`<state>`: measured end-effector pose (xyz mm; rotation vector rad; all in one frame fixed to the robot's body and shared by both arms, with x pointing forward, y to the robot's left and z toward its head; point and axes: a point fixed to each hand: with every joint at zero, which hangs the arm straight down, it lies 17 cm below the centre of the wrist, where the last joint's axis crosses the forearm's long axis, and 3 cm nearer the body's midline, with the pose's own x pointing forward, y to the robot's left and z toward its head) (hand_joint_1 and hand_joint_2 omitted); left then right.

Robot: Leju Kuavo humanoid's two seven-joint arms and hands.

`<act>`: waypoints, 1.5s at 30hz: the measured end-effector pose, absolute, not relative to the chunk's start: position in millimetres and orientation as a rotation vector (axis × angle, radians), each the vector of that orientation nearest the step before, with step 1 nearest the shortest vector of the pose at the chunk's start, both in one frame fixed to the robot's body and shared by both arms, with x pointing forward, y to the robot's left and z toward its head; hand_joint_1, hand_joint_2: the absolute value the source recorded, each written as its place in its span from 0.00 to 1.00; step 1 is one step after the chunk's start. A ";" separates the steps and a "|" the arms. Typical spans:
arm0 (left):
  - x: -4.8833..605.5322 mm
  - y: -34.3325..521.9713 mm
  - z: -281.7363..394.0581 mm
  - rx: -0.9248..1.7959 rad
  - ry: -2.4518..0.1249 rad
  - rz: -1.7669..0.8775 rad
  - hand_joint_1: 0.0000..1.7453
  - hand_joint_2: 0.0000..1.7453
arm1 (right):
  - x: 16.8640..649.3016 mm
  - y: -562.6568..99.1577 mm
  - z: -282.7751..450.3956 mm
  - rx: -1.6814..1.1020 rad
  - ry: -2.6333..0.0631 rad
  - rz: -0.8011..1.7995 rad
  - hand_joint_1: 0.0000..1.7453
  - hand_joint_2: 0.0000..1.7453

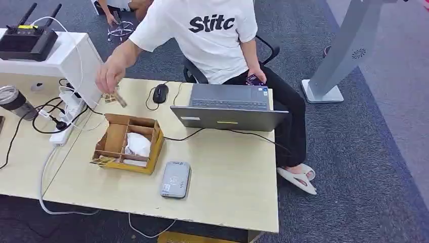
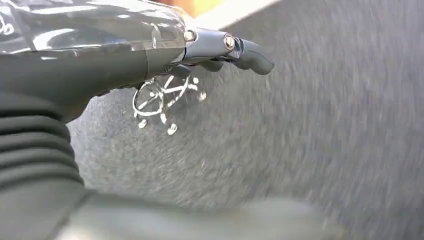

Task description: Pass the card to the sensor for recognition and then transmit it.

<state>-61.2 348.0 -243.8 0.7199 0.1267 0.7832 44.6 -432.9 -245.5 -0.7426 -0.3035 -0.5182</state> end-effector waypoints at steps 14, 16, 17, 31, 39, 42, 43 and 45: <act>-74.3 513.9 -125.1 1.334 -0.139 0.685 0.00 1.00 | 37.8 -413.1 -253.6 -0.694 -0.237 -0.552 0.00 1.00; -73.1 521.7 -114.8 1.371 -0.167 0.676 0.00 1.00 | 37.9 -410.3 -254.0 -0.690 -0.236 -0.555 0.00 1.00; -74.3 525.0 -110.6 1.386 -0.170 0.681 0.00 1.00 | 37.9 -409.2 -254.2 -0.688 -0.235 -0.556 0.00 1.00; -6.7 589.2 -43.2 1.408 -0.634 0.596 0.00 1.00 | 41.7 -393.5 -260.6 -0.616 -0.237 -0.544 0.00 1.00; 64.5 605.4 63.8 1.448 -1.113 0.361 0.00 1.00 | 46.6 -381.9 -265.6 -0.554 -0.230 -0.486 0.00 1.00; 82.4 604.3 83.5 1.395 -1.216 0.353 0.00 1.00 | 50.8 -378.6 -266.5 -0.536 -0.236 -0.468 0.00 1.00; 87.5 604.1 88.4 1.388 -1.233 0.347 0.00 1.00 | 52.5 -378.2 -266.4 -0.535 -0.238 -0.462 0.00 1.00; 92.4 604.6 97.8 1.393 -1.254 0.334 0.00 1.00 | 53.3 -377.7 -266.4 -0.534 -0.240 -0.453 0.00 1.00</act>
